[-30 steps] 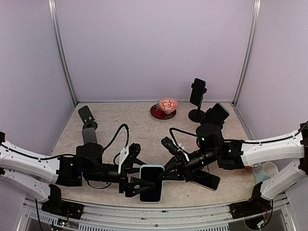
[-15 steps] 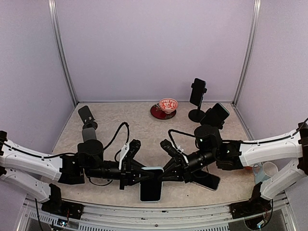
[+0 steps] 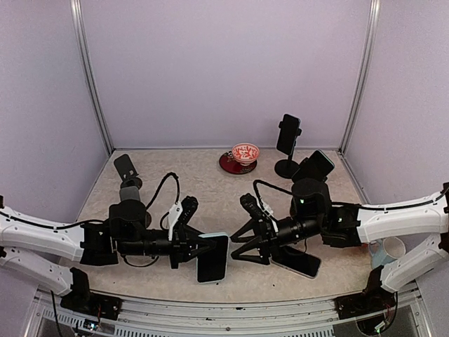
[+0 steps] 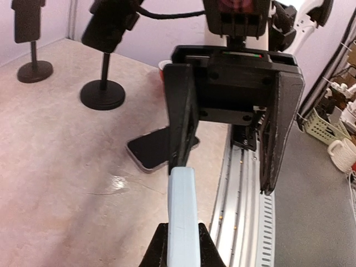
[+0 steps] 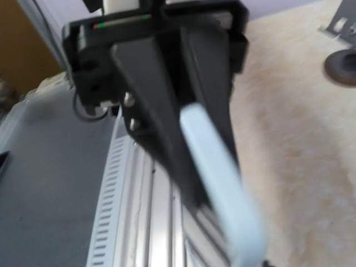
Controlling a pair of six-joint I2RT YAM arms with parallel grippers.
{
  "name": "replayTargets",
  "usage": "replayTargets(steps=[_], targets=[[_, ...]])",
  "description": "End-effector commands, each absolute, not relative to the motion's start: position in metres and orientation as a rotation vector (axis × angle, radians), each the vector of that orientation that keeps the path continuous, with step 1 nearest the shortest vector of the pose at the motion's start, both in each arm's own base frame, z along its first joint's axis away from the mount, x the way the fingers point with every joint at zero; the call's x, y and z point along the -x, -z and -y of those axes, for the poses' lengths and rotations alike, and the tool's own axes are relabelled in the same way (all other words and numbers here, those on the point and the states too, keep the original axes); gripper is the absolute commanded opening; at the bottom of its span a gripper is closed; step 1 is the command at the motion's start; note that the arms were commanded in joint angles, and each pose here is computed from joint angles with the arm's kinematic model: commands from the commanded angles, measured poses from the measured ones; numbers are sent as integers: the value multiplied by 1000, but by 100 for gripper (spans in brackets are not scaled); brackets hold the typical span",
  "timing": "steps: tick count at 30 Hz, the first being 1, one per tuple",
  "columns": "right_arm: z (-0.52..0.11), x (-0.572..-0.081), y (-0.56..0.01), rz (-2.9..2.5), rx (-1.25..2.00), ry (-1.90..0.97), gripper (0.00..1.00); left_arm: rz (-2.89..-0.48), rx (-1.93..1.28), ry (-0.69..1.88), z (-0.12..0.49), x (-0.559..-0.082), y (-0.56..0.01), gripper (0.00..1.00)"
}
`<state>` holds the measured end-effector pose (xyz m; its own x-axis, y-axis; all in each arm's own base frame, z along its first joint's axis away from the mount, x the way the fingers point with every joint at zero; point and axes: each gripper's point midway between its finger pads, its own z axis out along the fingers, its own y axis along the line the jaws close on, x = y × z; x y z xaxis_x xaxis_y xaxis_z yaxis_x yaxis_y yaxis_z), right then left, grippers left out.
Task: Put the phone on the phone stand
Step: Pass from the right arm to the left, then place the phone on the phone stand.
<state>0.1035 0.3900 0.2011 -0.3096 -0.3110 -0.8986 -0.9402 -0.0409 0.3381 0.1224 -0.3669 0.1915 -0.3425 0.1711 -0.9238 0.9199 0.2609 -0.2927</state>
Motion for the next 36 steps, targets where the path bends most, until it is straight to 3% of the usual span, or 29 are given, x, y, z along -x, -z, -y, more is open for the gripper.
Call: replayTargets(steps=[1, 20, 23, 36], targets=[[-379, -114, -211, -1623, 1269, -1303, 63, -1606, -806, 986, 337, -161, -239, 0], [-360, -117, -196, -1633, 1241, -1307, 67, -1585, -524, 504, 229, -261, -270, 0], [-358, -115, -193, -1635, 1244, -1315, 67, -1606, -485, 490, 219, -273, -272, 4], [-353, -120, -189, -1622, 1250, -1310, 68, -1605, -487, 431, 188, -303, -300, 0]])
